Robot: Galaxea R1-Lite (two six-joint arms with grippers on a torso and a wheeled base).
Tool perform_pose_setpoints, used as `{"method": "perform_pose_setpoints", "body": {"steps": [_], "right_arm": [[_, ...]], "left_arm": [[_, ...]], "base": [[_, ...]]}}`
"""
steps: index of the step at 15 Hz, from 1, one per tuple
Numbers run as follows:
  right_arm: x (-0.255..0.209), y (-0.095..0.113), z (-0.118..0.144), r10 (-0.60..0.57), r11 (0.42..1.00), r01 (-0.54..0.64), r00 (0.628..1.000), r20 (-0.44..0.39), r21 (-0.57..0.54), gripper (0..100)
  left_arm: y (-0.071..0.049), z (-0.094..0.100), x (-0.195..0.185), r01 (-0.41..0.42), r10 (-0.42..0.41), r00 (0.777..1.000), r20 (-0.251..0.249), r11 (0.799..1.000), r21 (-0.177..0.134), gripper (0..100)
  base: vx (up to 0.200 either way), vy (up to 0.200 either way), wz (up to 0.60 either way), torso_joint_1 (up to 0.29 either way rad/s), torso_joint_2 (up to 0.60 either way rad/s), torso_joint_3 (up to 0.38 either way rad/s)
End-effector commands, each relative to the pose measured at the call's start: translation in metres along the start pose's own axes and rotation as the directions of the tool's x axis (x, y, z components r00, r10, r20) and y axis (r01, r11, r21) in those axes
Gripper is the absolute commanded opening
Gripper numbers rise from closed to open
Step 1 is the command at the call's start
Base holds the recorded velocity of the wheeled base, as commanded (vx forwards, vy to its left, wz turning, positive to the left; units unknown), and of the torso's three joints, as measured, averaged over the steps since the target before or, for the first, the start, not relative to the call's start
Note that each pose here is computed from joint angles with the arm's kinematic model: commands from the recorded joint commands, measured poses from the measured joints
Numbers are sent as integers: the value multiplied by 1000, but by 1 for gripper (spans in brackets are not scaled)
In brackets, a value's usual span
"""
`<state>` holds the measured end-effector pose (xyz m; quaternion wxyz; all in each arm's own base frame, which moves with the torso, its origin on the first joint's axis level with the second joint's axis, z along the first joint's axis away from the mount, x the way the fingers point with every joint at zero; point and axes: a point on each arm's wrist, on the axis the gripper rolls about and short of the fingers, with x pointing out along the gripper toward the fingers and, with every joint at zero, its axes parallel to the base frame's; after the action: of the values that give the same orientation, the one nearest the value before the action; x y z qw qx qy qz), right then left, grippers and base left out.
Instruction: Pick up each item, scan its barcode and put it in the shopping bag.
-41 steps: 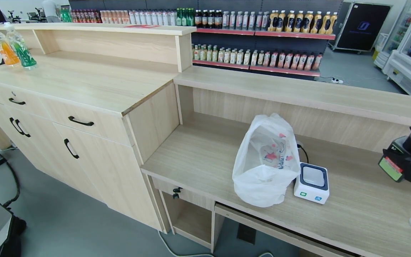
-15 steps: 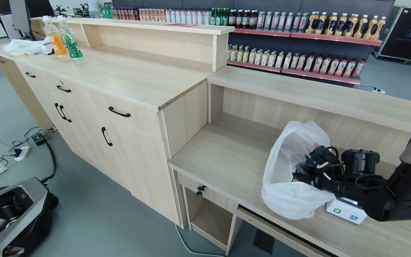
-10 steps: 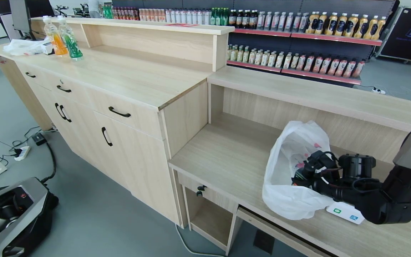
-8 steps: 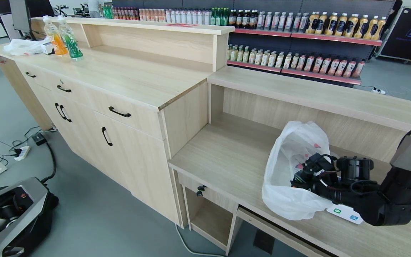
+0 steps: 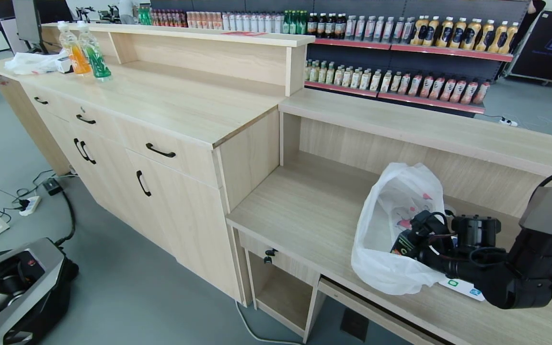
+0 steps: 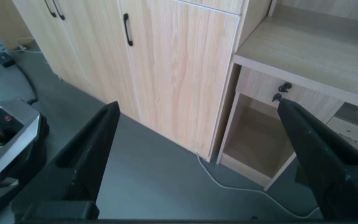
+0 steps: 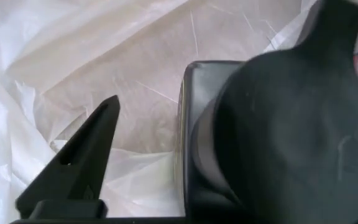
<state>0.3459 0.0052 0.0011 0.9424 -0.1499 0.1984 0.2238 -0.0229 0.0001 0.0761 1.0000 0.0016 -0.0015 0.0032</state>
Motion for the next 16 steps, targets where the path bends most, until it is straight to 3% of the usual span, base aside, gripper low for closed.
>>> {"method": "perform_pose_setpoints", "body": {"steps": [1,5,8,12,16], "right_arm": [[-7,-4,18,-7,1000,8,998,64,-22,100],[-52,-26,68,-90,992,107,970,225,-65,100],[-94,-36,85,-173,976,202,943,284,-75,100],[-185,-27,85,-306,948,317,930,203,-23,100],[-245,-24,70,-503,864,503,864,26,14,100]], "left_arm": [[0,0,0,-1,1,1000,0,1000,0,100],[0,0,0,-1,1,1000,0,1000,0,100],[0,0,0,-1,1,1000,0,1000,0,100],[0,0,0,-1,1,1000,0,1000,0,100],[0,0,0,-1,1,1000,0,1000,0,100]], "base": [[0,0,0,0,0,0],[0,0,0,0,0,0],[0,0,0,0,0,0],[0,0,0,0,0,0],[0,0,-450,1,-2,1]]}}
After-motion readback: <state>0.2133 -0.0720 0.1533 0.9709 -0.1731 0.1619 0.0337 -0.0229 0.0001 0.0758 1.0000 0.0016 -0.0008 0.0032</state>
